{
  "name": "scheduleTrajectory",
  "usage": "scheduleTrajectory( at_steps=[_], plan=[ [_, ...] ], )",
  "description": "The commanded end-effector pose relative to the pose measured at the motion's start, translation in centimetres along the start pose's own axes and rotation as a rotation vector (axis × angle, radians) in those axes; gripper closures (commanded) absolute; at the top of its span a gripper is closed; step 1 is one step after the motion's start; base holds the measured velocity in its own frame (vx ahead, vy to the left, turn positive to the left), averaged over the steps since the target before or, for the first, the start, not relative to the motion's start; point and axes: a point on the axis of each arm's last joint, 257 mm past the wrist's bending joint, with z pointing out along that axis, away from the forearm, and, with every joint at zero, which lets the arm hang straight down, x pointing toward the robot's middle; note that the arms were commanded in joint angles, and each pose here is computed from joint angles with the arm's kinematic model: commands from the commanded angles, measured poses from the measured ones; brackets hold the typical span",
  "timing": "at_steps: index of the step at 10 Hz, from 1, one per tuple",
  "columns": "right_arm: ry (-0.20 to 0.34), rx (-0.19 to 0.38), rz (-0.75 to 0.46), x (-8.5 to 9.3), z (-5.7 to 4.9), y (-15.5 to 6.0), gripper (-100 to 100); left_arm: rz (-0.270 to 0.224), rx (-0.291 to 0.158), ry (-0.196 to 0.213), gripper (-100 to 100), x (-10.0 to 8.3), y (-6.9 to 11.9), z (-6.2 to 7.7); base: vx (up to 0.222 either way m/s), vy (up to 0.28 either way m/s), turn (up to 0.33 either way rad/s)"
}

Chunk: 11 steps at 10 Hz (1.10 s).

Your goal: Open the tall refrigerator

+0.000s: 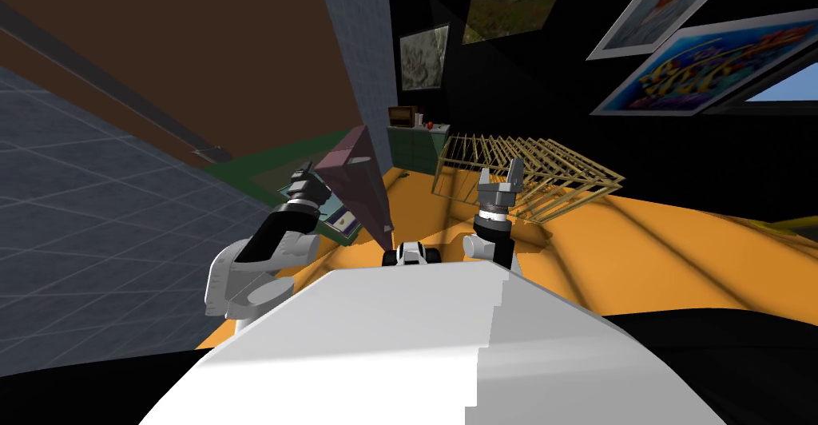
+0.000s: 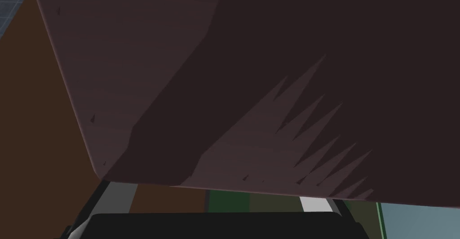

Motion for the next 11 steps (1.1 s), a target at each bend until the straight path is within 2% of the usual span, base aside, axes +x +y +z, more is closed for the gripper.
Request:
scheduleTrajectory(
  at_steps=[1, 8, 9, 10, 11],
  plan=[
    [0.000, 0.000, 0.000, 0.0, 0.0, 0.0, 0, 0.005, 0.000, -0.036, 100, -1.3, -0.1, 0.0, 0.083, -0.175, 0.076],
    [0.000, 0.000, 0.000, 0.0, 0.0, 0.0, 0, 0.017, 0.002, -0.168, 100, -6.0, -0.5, 0.0, 0.072, -0.291, 0.056],
    [0.000, 0.000, 0.000, 0.0, 0.0, 0.0, 0, 0.016, -0.005, -0.155, 100, -5.6, -0.1, -0.1, 0.022, -0.127, 0.030],
    [0.000, 0.000, 0.000, 0.0, 0.0, 0.0, 0, 0.015, -0.033, -0.171, -100, -6.3, 1.2, 0.2, 0.003, -0.042, 0.001],
    [0.000, 0.000, 0.000, 0.0, 0.0, 0.0, 0, 0.016, -0.048, -0.179, -100, -6.7, 1.9, 0.4, 0.012, -0.026, 0.004]
  ],
)
